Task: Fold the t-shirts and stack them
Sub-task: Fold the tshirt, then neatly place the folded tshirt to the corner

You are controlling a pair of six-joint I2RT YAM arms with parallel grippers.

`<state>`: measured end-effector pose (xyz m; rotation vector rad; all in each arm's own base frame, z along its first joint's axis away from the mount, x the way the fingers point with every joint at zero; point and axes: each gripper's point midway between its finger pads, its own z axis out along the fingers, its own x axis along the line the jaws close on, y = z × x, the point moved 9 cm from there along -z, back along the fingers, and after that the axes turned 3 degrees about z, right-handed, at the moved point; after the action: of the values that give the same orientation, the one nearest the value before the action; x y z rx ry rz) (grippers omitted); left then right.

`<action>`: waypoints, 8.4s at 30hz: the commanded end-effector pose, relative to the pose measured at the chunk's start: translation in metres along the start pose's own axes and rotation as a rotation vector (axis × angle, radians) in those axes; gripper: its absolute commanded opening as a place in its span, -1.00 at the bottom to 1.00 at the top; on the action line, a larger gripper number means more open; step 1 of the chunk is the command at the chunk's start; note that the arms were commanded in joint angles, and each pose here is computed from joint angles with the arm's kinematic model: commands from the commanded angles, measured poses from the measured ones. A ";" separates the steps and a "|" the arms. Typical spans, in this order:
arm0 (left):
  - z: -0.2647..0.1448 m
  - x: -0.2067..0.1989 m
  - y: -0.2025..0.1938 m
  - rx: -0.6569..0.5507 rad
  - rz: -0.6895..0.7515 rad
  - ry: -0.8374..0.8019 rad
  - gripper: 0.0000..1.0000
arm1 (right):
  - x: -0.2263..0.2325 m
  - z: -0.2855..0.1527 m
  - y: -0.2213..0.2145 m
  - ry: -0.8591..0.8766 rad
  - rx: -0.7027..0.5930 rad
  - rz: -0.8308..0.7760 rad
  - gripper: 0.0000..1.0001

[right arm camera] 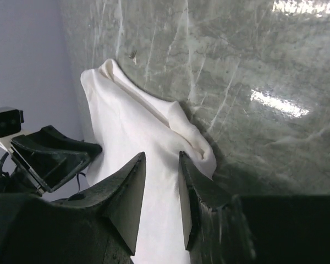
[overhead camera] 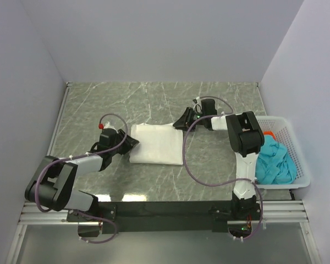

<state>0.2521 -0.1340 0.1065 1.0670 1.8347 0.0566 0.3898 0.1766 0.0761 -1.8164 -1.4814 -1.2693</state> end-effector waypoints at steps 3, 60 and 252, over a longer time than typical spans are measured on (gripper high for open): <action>-0.013 -0.020 0.015 -0.092 0.019 -0.084 -0.15 | 0.021 -0.016 0.004 0.016 -0.047 -0.096 -0.24; -0.039 0.039 -0.069 0.092 -0.095 0.075 -0.94 | 0.043 0.061 -0.201 0.071 0.389 -0.007 -0.73; -0.143 -0.016 0.085 -0.416 0.409 0.387 0.83 | -0.005 -0.109 0.156 -1.006 -0.404 -0.112 -0.13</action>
<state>0.2003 -0.0377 0.2256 1.2055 1.8206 0.8903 0.4957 0.0373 0.1557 -2.9088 -1.9966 -0.7007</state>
